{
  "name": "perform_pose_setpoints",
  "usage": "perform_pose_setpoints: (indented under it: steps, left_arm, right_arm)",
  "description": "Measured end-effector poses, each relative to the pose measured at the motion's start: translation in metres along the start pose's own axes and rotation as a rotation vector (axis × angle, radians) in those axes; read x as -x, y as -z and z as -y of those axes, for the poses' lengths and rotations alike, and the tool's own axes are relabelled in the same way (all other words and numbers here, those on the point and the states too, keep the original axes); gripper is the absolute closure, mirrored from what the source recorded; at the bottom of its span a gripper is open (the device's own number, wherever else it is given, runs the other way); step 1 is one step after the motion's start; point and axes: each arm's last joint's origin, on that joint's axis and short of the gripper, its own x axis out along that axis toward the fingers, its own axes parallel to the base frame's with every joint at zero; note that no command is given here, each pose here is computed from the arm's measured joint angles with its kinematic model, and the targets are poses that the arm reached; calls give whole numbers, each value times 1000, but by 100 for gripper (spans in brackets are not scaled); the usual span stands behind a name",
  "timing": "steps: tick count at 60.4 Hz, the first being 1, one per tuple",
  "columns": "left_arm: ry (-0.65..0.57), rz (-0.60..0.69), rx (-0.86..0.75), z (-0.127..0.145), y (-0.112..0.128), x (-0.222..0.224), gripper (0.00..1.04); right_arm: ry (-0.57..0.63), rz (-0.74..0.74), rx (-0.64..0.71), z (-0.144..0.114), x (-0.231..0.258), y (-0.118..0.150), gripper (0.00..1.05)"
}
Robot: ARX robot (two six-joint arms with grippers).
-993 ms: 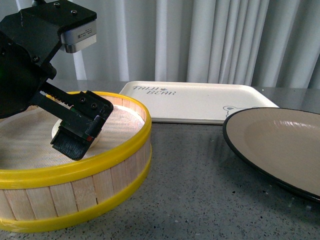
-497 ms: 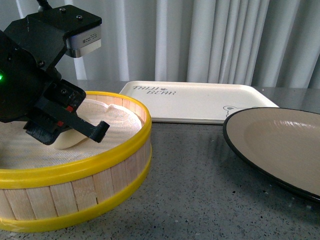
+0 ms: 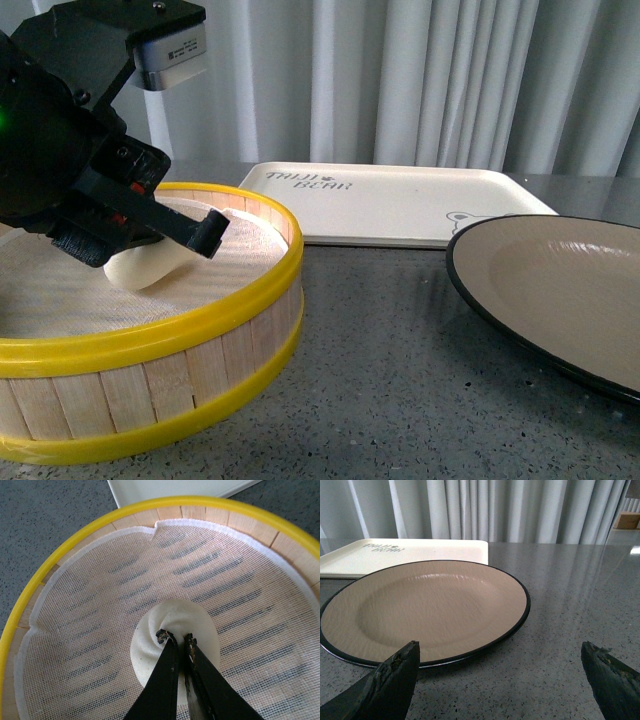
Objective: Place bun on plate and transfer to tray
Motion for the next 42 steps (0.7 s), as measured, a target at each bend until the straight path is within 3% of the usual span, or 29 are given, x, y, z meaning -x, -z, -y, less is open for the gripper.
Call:
perform_pose_setpoints:
  steps: [17,26,33,42]
  left_arm:
    - [10,109,48,-14,-43,28,101]
    - [15,195,48,-15,-79,39,101]
    - [54,249,30,-3,-104,38,101]
    - [165,311,-29,39,-137,25,101]
  right_arm:
    - [0,0,0,0,0,0,9]
    - [0,0,0,0,0,0,9]
    - [0,0,0,0,0,0,9]
    - [0,0,0,0,0,0,9]
